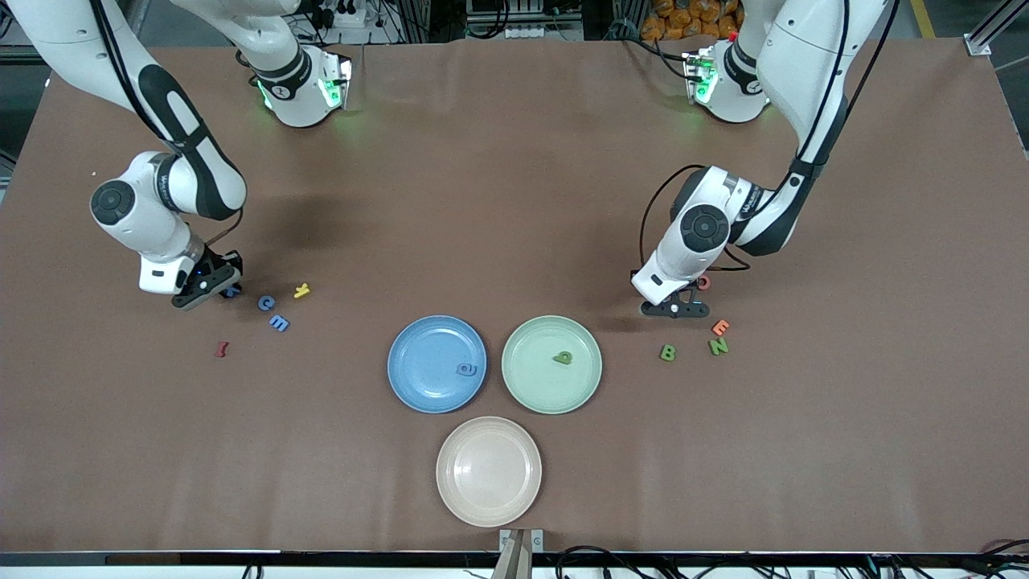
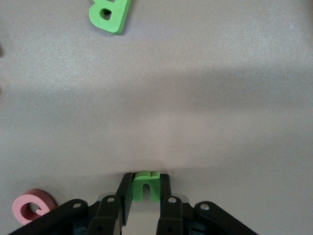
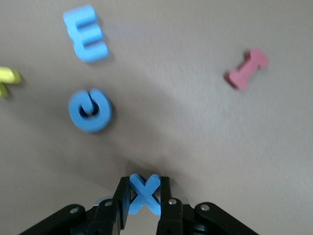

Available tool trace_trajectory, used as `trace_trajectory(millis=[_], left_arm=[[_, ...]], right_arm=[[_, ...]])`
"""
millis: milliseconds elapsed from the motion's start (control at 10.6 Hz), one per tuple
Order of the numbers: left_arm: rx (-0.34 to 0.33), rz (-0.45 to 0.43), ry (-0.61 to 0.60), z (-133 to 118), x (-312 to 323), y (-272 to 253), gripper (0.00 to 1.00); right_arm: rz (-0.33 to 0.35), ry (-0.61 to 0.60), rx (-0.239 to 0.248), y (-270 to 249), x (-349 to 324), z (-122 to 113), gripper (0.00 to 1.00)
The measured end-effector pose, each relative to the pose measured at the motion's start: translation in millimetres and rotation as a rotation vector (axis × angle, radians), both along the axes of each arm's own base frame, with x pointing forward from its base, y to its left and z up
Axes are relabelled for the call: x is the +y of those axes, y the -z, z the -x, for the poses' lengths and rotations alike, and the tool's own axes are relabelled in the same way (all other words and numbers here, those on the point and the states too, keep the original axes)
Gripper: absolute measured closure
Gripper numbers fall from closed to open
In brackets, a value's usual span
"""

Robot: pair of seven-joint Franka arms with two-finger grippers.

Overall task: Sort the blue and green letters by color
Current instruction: 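Drop the blue X on the blue plate while the left drops green n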

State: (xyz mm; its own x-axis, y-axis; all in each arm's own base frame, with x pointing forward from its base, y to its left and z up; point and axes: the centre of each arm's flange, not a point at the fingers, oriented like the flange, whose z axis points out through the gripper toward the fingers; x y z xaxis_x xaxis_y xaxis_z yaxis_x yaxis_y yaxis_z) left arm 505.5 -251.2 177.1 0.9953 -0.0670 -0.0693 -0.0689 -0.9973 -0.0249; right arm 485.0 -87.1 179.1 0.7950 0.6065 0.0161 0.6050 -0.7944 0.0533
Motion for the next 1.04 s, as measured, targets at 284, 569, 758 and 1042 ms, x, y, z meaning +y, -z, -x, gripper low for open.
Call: trace_trajectory(millis=[284,569,758,1042], left_arm=[[-0.057,0.025,-0.085,-22.0,-10.2,-22.2,0.74],[-0.145,0.082,-0.233,-58.2,-25.4,-63.4,0.74],[-0.181,0.139,-0.357,-83.3,-41.3,-83.2,0.74],[-0.192,0.198,-0.505,-103.6,-98.5,-74.1,0.74]], right_arm=[[-0.012,0.048,0.028,-20.4,24.8,-31.6,0.71],[-0.019,0.127,0.084,-61.8,69.0,-75.1,0.71],[-0.017,0.203,0.083,-91.8,124.2,-97.6,0.71],[-0.06,0.303,0.065,-106.4,199.6,-109.5,0.71]])
